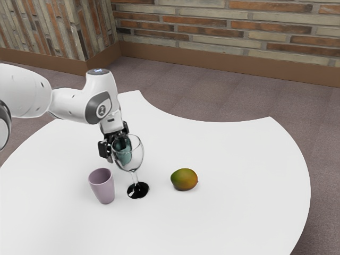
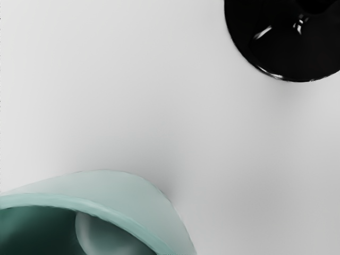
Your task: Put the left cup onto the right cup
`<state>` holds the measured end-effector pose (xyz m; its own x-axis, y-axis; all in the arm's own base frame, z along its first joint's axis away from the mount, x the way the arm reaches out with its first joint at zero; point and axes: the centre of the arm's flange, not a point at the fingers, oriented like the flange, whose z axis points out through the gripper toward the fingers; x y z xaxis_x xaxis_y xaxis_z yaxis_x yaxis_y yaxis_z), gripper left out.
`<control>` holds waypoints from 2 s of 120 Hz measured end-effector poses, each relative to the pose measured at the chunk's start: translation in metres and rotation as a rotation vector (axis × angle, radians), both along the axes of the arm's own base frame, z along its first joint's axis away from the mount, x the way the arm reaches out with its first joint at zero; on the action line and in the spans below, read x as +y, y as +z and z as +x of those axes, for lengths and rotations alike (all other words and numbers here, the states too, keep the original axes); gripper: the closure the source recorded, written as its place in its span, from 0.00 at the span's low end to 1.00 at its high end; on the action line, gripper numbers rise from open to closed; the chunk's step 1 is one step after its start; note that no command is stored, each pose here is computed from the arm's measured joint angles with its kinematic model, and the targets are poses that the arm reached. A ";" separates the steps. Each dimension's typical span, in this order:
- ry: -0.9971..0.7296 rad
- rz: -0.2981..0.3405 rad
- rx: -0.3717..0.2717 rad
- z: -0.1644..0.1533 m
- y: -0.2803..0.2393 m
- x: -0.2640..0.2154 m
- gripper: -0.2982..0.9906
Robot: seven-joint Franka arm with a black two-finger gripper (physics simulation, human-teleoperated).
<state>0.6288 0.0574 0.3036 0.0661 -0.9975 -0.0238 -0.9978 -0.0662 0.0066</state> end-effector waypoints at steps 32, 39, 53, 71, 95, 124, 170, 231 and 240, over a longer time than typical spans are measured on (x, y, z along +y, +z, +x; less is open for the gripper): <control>0.004 -0.011 0.006 0.006 -0.012 -0.001 0.28; -0.007 -0.019 0.003 0.007 -0.011 -0.010 0.34; -0.007 -0.025 0.002 0.008 -0.012 -0.016 0.56; 0.009 -0.029 0.002 0.007 -0.011 -0.017 0.73; 0.031 -0.032 0.000 0.005 -0.007 -0.017 0.79; 0.069 -0.035 -0.026 -0.015 0.028 -0.013 0.81; 0.209 -0.046 -0.114 -0.107 0.116 0.027 0.82; 0.259 -0.044 -0.102 -0.145 0.109 -0.022 0.82; 0.277 -0.045 -0.097 -0.151 0.106 -0.023 0.82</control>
